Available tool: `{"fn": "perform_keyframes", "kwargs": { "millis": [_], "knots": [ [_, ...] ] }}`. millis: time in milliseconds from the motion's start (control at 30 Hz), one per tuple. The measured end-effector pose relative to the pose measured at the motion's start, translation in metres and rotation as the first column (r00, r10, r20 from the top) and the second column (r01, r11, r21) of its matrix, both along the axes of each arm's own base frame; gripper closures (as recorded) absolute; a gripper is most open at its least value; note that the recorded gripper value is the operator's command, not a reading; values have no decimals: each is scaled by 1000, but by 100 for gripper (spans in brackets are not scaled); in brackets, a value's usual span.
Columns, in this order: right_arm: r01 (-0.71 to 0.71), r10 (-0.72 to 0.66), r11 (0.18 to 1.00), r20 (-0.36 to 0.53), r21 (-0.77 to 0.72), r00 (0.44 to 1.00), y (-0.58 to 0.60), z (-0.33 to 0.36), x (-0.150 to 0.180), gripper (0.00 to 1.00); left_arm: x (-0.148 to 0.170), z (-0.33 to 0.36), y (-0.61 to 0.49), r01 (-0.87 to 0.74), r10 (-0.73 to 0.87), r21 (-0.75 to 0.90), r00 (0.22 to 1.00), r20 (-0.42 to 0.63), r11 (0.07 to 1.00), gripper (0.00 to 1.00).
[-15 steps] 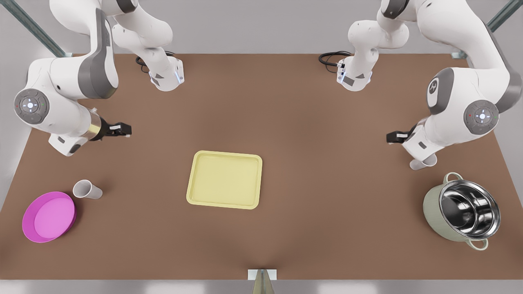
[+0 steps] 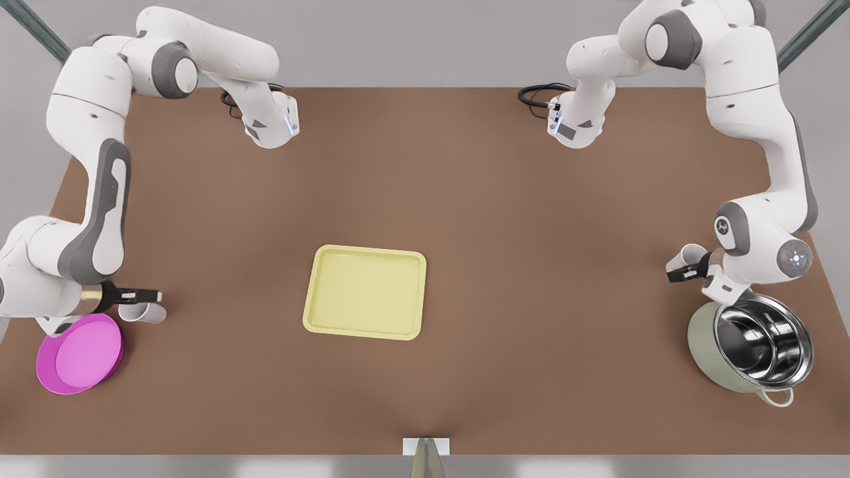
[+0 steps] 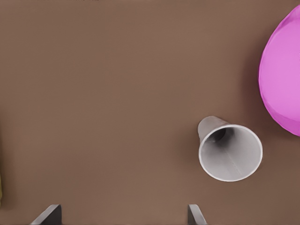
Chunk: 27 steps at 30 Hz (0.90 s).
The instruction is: Use both arms to respectively pick up the white IKEA cups from the middle-left and middle-right positions, then place the white IKEA cups onto the middle-middle tray, ensuring that the cups remain upright and do not tip over
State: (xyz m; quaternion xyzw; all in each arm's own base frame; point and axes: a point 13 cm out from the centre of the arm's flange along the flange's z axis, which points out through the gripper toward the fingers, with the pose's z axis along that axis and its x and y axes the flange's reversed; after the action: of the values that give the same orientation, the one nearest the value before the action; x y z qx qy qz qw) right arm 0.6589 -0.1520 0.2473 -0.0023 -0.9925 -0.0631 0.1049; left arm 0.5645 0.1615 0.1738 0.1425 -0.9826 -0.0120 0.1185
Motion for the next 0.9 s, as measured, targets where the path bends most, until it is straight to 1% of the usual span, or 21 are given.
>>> {"fn": "perform_keyframes", "kwargs": {
  "millis": [133, 233, 333, 467, 500, 533, 567, 600, 633, 733, 767, 867, 900],
  "knots": [
    [41, -43, 998, 52, 43, 998, -57, -29, 7, 0, -16, -31, 6, 0, 0, 1, 1000, 8, 1000, 0],
    [35, -39, 998, 96, 48, 995, -86, -43, 13, 0, -20, -39, 16, -8, 8, 4, 1000, 21, 1000, 0],
    [26, -31, 999, 106, 45, 994, -116, -70, 9, 0, -27, -47, 19, -10, 10, 3, 1000, 19, 1000, 0],
    [-22, 17, 999, 120, 38, 993, -129, -102, 8, 0, -38, -59, 20, -10, 10, -3, 1000, 2, 1000, 0],
    [-33, 29, 999, 125, 36, 992, -131, -106, 9, 0, -39, -61, 22, -11, 11, -4, 1000, 1, 1000, 9],
    [-45, 41, 998, 129, 34, 991, -133, -110, 9, 0, -39, -63, 23, -10, 10, -3, 1000, 1, 1000, 44],
    [-59, 55, 998, 131, 30, 990, -135, -113, 9, 0, -39, -63, 23, -9, 9, -2, 1000, 4, 1000, 55],
    [-73, 69, 997, 128, 27, 989, -136, -118, 7, 0, -38, -65, 24, -7, 7, 0, 1000, 5, 1000, 56],
    [-86, 82, 996, 123, 24, 989, -137, -122, 4, 0, -37, -67, 25, -7, 7, 3, 1000, 7, 1000, 64],
    [-124, 122, 992, 103, 14, 987, -142, -132, -5, 0, -35, -69, 36, -16, 15, 23, 1000, 18, 1000, 72],
    [-135, 133, 991, 94, 14, 987, -143, -136, -9, 0, -35, -71, 38, -19, 19, 26, 1000, 23, 999, 79],
    [-165, 164, 986, 84, 14, 983, -143, -142, -14, 0, -28, -69, 46, -29, 28, 33, 998, 51, 999, 79],
    [-174, 172, 985, 82, 15, 982, -143, -144, -15, 0, -24, -58, 47, -31, 28, 36, 997, 72, 999, 79]
  ]
}}
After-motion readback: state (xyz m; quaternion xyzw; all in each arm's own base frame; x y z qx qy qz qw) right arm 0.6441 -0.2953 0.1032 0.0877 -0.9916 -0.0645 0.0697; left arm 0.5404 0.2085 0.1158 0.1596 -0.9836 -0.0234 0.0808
